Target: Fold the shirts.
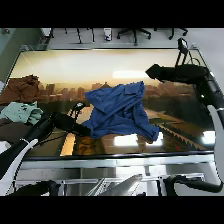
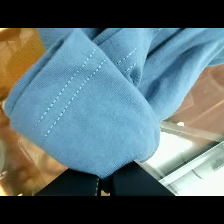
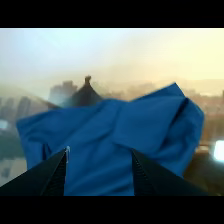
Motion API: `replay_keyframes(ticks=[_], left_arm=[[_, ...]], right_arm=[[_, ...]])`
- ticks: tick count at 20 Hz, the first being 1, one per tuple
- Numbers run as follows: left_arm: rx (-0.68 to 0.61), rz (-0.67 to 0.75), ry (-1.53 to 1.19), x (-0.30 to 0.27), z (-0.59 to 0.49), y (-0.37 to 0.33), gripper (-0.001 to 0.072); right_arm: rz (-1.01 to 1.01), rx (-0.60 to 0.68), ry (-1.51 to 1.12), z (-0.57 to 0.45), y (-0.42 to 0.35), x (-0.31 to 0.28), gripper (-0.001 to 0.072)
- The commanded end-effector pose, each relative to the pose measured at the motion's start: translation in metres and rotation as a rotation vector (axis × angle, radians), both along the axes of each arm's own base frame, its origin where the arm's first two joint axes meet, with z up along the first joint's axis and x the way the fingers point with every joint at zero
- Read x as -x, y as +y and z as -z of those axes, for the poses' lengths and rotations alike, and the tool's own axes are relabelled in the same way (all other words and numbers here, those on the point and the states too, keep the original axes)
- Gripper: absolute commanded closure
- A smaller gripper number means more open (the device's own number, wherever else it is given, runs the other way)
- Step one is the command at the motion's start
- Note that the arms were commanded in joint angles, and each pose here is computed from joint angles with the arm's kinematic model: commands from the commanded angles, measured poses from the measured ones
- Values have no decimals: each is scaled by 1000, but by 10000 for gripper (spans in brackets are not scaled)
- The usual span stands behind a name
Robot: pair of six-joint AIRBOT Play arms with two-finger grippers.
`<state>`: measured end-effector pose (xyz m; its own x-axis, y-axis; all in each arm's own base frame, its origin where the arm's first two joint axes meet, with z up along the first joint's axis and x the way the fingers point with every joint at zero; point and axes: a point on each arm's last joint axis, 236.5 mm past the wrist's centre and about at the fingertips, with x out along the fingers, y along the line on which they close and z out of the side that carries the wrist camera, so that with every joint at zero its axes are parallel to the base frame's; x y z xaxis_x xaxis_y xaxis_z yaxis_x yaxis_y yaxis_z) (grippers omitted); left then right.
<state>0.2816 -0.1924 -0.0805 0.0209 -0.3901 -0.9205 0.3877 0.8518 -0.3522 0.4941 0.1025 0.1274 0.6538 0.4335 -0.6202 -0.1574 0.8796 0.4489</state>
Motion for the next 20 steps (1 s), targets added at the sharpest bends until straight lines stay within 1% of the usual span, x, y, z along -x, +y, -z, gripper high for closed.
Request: replay_keyframes(ticks=[1,2,3,4,5,9,12,15,18,20], left_arm=[[0,-1,-1,0,0,0,687],[0,-1,-1,0,0,0,687],[0,1,1,0,0,0,687],[-1,2,6,1,0,0,687],[-1,3,6,1,0,0,687],[-1,4,9,2,0,0,687],[-1,4,9,2,0,0,687],[-2,5,12,3,0,0,687],[-2,5,13,3,0,0,687],[-2,5,13,3,0,1,687]], right_arm=[[40,194,224,36,-43,86,272],[75,227,274,54,-54,111,265],[121,252,329,72,-66,133,118],[186,261,389,91,-77,155,-2],[219,249,439,108,-79,172,-3],[222,82,639,161,-45,221,-1],[237,72,726,188,-45,237,-1],[271,52,788,202,-48,239,1],[241,46,875,224,-41,246,2],[190,8,869,236,-29,239,2]])
